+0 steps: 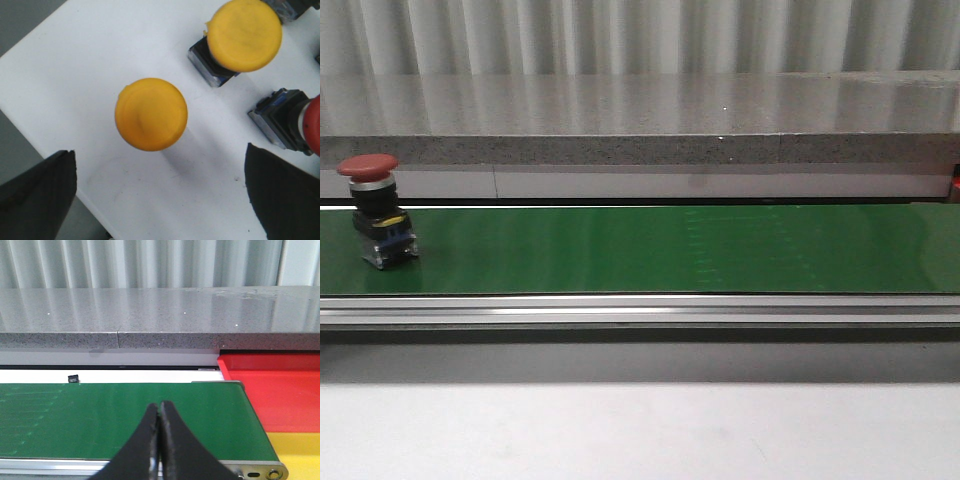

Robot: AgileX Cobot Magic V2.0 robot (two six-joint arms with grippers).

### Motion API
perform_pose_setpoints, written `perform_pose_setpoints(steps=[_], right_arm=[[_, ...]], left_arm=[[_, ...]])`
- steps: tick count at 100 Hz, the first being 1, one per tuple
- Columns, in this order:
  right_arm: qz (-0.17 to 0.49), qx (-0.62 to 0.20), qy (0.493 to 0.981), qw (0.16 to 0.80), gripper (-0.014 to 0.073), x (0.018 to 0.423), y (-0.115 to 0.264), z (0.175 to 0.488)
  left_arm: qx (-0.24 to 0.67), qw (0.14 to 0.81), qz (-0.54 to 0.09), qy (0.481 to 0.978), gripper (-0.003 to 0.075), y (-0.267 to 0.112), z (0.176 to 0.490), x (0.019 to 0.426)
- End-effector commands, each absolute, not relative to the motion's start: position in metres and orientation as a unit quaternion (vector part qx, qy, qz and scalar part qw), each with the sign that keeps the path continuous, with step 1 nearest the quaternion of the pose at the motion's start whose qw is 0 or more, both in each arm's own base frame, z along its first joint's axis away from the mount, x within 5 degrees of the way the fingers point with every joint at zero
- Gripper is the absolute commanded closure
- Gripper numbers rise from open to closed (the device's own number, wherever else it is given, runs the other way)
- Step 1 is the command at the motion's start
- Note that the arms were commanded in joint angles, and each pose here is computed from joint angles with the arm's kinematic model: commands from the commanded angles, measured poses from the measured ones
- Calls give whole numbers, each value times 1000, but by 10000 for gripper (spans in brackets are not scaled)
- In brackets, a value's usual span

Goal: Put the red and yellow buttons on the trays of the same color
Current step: 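Grasp a yellow push button with the left gripper, carry it over the belt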

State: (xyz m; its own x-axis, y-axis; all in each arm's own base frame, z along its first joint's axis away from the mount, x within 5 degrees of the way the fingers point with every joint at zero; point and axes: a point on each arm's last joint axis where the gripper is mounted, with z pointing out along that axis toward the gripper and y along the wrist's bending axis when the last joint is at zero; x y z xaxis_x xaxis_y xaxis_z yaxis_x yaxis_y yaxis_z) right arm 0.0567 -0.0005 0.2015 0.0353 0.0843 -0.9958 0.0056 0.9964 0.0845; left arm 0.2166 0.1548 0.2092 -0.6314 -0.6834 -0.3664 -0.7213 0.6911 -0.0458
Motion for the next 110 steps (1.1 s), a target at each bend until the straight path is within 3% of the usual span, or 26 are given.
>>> perform_pose_setpoints(steps=[1, 62, 97, 110], right_arm=[[25, 25, 661, 750, 661, 55, 0, 209], [25, 25, 661, 750, 661, 55, 0, 209], [25, 25, 661, 750, 661, 55, 0, 209], [25, 25, 661, 750, 661, 55, 0, 209]], left_arm=[[-390, 220, 61, 892, 71, 162, 218, 225], [-378, 215, 71, 898, 77, 180, 204, 248], [-380, 202, 68, 900, 183, 182, 191, 252], [-384, 202, 67, 899, 293, 182, 191, 252]])
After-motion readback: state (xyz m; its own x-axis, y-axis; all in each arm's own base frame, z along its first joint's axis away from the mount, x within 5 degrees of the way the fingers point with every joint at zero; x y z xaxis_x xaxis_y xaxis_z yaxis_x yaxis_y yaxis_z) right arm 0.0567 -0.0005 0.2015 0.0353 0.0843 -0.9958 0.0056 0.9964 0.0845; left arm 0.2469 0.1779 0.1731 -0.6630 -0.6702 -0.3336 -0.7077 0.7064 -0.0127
